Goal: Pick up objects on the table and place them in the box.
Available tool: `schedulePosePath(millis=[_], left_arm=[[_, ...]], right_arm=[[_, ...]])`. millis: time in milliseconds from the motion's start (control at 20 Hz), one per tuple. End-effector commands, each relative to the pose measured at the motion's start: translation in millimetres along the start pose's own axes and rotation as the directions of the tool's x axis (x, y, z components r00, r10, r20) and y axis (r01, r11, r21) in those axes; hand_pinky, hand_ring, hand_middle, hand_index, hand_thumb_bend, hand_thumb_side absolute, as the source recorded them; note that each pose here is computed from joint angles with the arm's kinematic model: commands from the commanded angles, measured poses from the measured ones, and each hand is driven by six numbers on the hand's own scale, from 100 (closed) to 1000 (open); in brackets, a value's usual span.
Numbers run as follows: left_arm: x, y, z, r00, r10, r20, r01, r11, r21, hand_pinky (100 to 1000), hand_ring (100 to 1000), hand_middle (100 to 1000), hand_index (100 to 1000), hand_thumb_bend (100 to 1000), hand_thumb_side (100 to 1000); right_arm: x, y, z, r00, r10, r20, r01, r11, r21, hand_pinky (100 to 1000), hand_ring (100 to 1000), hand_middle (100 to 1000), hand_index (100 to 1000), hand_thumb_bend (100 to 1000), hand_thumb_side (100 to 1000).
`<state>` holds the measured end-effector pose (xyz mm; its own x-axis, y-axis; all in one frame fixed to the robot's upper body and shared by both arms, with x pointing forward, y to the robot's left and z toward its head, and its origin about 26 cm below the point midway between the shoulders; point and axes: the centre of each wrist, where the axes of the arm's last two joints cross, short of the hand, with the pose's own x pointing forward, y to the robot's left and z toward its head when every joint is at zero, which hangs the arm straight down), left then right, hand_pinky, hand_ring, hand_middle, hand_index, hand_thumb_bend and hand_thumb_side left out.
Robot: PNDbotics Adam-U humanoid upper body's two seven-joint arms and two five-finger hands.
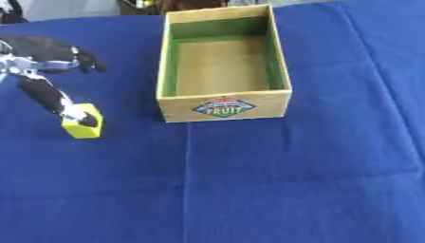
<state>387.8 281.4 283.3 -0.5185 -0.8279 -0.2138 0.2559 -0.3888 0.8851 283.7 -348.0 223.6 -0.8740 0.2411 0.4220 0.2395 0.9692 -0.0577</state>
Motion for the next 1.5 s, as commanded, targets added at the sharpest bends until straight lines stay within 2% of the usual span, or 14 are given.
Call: schedulePosePath(millis=[50,100,150,250,300,350,500,800,1500], left_arm=[[-4.2,10.5,18.3,1.0,-0.009,-0.022,0.009,1.0,-0.002,694,824,873,981,657,660],[-3.5,9.8,18.5,1.0,-0.007,-0.024,0.007,1.0,-0.009,695,826,876,983,630,633],[-2.7,8.5,17.8,1.0,-0.008,-0.026,0.007,1.0,-0.017,695,827,878,986,642,595],[-1.4,4.3,13.8,1.0,-0.01,-0.027,0.009,0.999,-0.037,695,827,877,986,595,608],[-1.1,1.9,11.6,1.0,-0.01,-0.026,0.009,0.999,-0.047,698,828,879,987,613,596],[-0.9,-0.3,9.5,1.0,-0.012,-0.025,0.01,0.998,-0.058,699,830,880,988,585,600],[-1.3,-5.8,5.0,0.999,-0.024,-0.027,0.022,0.996,-0.085,703,833,882,988,586,597],[-5.9,-12.1,6.0,0.997,-0.057,-0.055,0.051,0.992,-0.114,710,838,884,988,524,547],[-5.5,-17.6,9.1,0.993,-0.099,-0.066,0.089,0.987,-0.137,711,830,855,973,563,547]], right_arm=[[6.5,-0.7,-7.6,0.999,0.004,0.033,-0.005,1.0,0.016,703,670,525,768,100,1000],[6.5,-0.4,-7.7,0.999,0.003,0.033,-0.003,1.0,0.016,704,670,525,768,100,1000],[6.5,-0.2,-7.8,0.999,0.001,0.034,-0.002,1.0,0.016,704,670,525,768,100,1000],[6.5,0.1,-8.2,0.999,-0.001,0.035,0.0,1.0,0.015,704,670,525,767,100,1000],[6.5,0.2,-8.3,0.999,-0.002,0.035,0.001,1.0,0.015,704,670,525,767,100,1000],[6.5,0.3,-8.3,0.999,-0.002,0.036,0.002,1.0,0.015,704,670,525,767,100,1000],[6.5,0.4,-8.3,0.999,-0.003,0.035,0.002,1.0,0.014,704,670,524,767,100,1000],[6.0,0.5,-6.8,1.0,-0.001,0.025,0.0,1.0,0.013,705,670,523,763,100,1000],[5.5,0.3,-5.5,1.0,0.0,0.02,0.0,1.0,0.004,706,671,523,765,100,1000]])
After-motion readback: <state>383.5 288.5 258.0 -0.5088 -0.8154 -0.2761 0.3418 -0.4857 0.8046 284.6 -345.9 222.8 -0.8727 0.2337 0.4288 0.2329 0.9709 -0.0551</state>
